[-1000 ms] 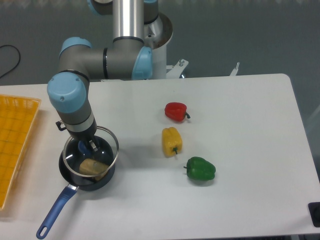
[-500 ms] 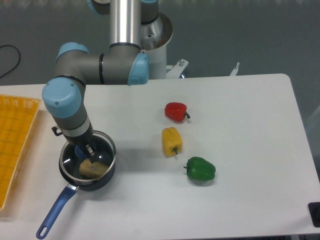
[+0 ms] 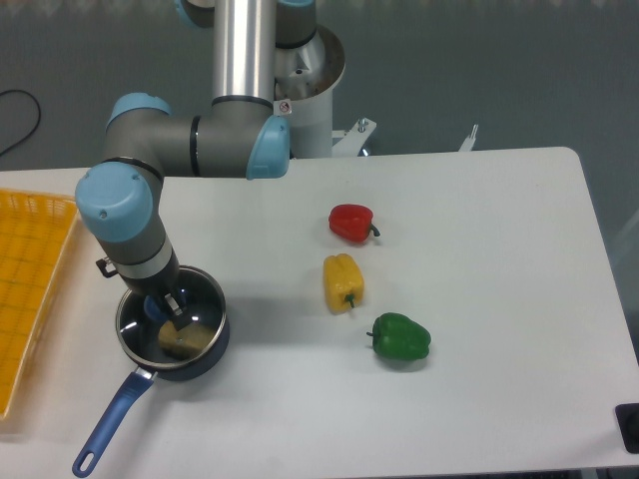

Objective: Close the pot lid
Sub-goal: 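Lower the glass lid onto the saucepan rim and settle it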

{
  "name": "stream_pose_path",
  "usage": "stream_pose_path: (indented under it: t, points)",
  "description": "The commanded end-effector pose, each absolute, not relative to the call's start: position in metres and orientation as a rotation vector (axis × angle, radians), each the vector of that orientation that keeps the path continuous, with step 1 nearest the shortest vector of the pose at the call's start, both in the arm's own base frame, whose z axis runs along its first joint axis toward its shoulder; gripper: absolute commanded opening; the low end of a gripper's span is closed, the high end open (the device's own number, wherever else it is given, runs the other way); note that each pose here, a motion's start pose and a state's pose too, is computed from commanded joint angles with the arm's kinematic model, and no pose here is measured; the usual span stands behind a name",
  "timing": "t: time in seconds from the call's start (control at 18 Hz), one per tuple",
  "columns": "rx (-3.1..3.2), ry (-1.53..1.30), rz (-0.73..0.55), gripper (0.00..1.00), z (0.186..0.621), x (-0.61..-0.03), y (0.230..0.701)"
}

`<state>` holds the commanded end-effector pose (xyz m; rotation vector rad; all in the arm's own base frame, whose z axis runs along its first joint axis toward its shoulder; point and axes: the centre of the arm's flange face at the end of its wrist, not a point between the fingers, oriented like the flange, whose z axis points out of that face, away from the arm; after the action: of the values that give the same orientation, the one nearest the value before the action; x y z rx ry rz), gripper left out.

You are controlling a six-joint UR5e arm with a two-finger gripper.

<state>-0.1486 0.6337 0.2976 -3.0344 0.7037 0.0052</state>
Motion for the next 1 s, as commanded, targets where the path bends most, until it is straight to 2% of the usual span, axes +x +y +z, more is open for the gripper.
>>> stream_pose_path:
  t: [1.0]
  points:
    - [-3.043,0.72,-0.025,0.57,0.285,-0.144,0.636]
